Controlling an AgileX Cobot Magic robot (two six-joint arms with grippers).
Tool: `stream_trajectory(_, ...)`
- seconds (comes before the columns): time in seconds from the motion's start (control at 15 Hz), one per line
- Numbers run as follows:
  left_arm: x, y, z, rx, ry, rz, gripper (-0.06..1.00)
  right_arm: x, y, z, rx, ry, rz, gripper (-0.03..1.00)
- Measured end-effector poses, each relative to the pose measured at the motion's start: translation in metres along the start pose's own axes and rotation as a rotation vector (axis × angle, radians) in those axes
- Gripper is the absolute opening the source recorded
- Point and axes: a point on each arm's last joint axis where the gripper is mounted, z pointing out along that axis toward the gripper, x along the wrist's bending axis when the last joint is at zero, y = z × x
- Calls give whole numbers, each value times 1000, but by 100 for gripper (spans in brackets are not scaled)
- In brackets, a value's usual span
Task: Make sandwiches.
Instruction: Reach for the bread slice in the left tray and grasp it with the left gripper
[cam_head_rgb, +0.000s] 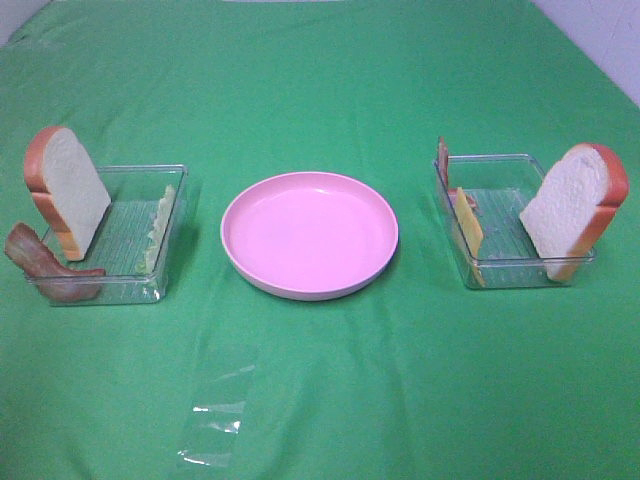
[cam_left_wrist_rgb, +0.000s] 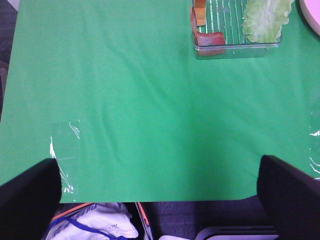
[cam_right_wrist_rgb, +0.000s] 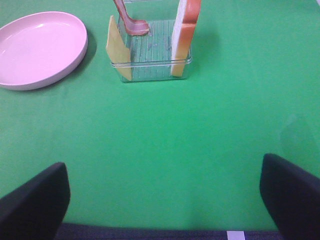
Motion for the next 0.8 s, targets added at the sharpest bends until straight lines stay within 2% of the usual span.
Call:
stream_trajectory(0.07,3,69,29,112,-6,26,99,0,0,0,0,0,0,98)
stream_trajectory(0.2,4,129,77,207,-17,65,99,0,0,0,0,0,0,98)
stream_trajectory(0.27,3,140,88,220,-22,75,99,0,0,0,0,0,0,98)
stream_trajectory(0.33,-5,165,113,244,-39,105,99,0,0,0,0,0,0,98)
stream_trajectory(0.47,-33,203,177,302,-23,162,99,0,0,0,0,0,0,98)
stream_trajectory(0.6,-49,216,223,348,-25,150,99,0,0,0,0,0,0,98)
stream_trajectory(0.8,-57,220,269,400,-25,142,99,0,0,0,0,0,0,98)
